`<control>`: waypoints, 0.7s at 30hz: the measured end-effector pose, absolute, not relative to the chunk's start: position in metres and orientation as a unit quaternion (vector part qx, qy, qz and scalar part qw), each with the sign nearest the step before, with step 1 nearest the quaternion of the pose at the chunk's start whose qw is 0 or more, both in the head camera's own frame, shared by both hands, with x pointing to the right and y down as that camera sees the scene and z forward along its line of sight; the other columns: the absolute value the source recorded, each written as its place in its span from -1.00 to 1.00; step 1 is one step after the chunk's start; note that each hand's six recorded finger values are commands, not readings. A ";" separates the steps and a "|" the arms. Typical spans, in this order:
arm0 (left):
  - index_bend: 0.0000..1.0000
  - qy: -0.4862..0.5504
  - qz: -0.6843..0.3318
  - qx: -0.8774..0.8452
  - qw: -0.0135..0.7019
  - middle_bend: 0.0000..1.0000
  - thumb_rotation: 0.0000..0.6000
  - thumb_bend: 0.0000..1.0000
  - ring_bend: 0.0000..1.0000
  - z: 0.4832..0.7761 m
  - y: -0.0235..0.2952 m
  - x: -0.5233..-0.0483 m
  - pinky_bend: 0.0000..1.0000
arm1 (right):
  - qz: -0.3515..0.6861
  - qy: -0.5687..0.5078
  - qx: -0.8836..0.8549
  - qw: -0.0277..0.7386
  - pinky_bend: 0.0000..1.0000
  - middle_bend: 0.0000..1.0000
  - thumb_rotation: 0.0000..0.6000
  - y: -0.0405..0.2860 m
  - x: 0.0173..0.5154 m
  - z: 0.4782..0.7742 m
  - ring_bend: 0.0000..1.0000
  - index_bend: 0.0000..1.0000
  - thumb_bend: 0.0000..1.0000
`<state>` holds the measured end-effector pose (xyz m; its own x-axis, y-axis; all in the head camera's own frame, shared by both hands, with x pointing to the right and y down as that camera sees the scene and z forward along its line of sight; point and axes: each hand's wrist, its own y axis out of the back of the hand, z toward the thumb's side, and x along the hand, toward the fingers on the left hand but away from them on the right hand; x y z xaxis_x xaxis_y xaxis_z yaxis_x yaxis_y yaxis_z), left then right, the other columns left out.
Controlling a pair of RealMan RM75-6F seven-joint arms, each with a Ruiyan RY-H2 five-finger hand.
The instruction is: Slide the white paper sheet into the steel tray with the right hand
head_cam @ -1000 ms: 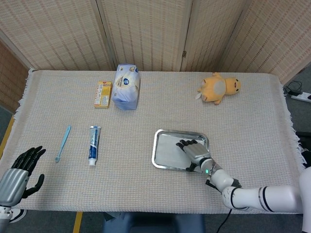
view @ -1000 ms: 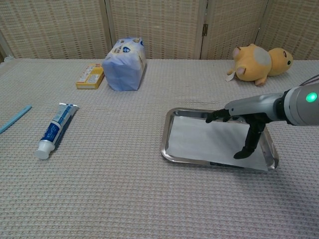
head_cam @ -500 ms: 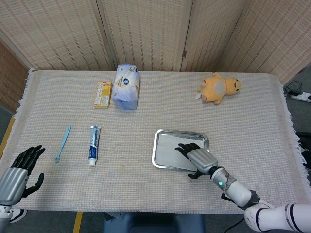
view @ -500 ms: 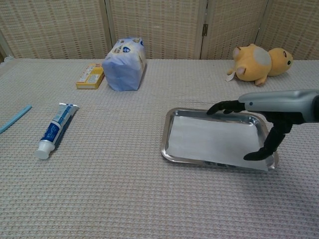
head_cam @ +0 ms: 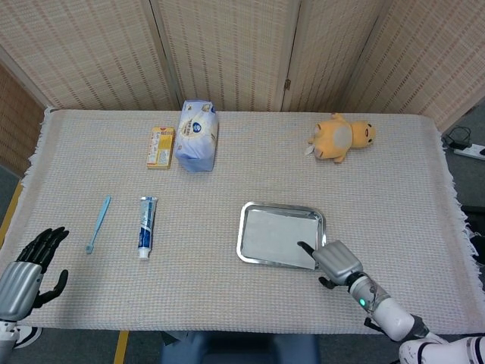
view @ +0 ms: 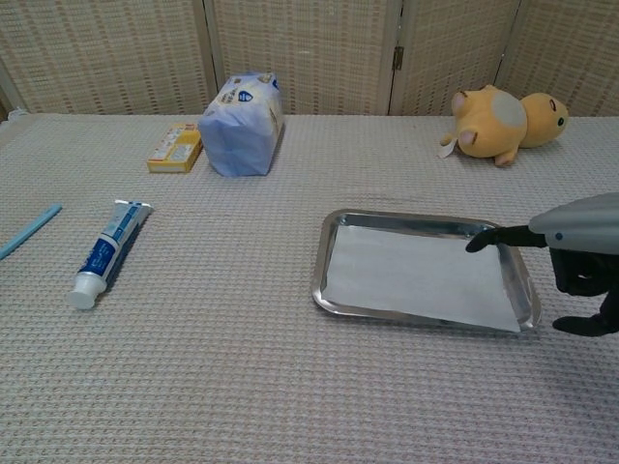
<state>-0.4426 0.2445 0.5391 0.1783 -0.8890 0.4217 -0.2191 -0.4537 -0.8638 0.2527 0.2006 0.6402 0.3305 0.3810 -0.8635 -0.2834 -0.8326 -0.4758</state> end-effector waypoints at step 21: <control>-1.00 0.403 -0.497 -0.691 0.336 -0.79 1.00 0.17 -0.94 0.537 0.244 -0.443 -0.59 | 0.609 0.038 -0.764 0.210 0.97 1.00 1.00 0.228 0.264 0.658 1.00 -1.00 -0.12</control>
<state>-0.4426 0.2443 0.5374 0.1809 -0.8908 0.4168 -0.2218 -0.4498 -0.8651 0.2639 0.2279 0.6579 0.2565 0.1982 -0.9460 -0.3136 -0.9087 -0.2754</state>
